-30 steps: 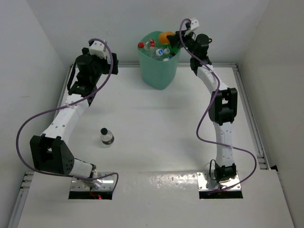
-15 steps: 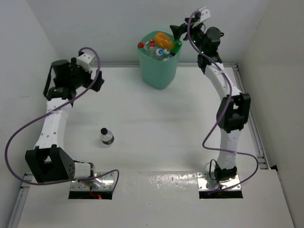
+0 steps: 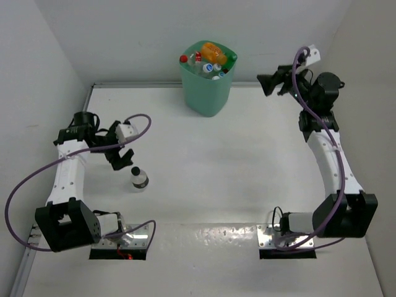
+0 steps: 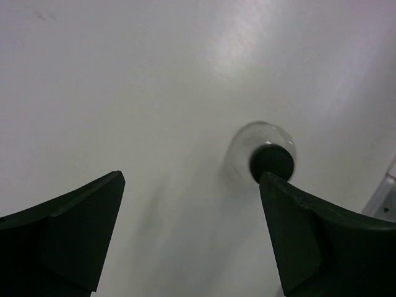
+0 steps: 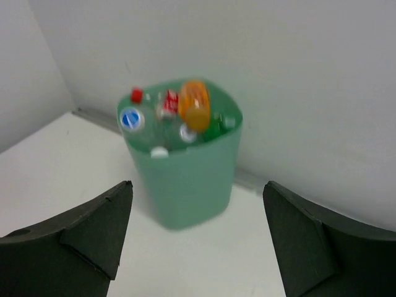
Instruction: Put the plastic bottles in the bin
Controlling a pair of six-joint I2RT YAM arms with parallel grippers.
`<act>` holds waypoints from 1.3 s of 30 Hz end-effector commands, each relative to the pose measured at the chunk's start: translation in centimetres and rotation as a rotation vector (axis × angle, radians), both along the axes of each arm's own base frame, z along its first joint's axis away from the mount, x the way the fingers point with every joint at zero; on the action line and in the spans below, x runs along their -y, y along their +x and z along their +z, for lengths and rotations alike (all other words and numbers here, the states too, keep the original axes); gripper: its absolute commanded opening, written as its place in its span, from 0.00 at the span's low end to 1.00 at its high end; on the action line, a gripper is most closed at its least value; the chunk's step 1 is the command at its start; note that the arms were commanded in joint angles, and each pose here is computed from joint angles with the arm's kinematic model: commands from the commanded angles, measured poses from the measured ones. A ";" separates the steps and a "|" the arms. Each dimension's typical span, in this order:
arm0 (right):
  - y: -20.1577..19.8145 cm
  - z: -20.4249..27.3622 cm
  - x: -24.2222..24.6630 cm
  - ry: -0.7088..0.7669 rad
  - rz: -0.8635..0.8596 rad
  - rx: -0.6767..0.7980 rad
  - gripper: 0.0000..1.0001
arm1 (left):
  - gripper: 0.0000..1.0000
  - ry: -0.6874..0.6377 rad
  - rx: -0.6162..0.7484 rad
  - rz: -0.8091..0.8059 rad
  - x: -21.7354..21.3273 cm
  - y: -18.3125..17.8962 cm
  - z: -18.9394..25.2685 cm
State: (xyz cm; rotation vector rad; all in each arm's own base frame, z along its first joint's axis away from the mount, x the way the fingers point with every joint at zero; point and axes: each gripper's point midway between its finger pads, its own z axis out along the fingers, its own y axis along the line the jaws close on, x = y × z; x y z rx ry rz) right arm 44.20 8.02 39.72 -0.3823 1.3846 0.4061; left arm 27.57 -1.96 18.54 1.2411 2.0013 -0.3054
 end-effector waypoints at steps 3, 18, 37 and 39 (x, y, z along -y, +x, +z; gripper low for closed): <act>-3.3 -6.9 1.8 0.020 -0.013 -0.223 0.85 | 0.99 0.086 -0.004 -0.196 0.7 -5.2 -3.3; -5.3 -8.0 2.0 0.010 -0.016 -0.255 0.85 | 0.99 0.100 0.003 -0.144 1.9 -4.2 -7.4; -5.4 -9.4 1.8 -0.019 0.005 -0.290 0.82 | 0.70 0.041 -0.124 -0.203 4.5 -3.8 -10.8; -5.3 -9.8 2.0 -0.019 0.001 -0.297 0.82 | 0.59 0.053 -0.120 -0.208 4.5 -3.4 -10.9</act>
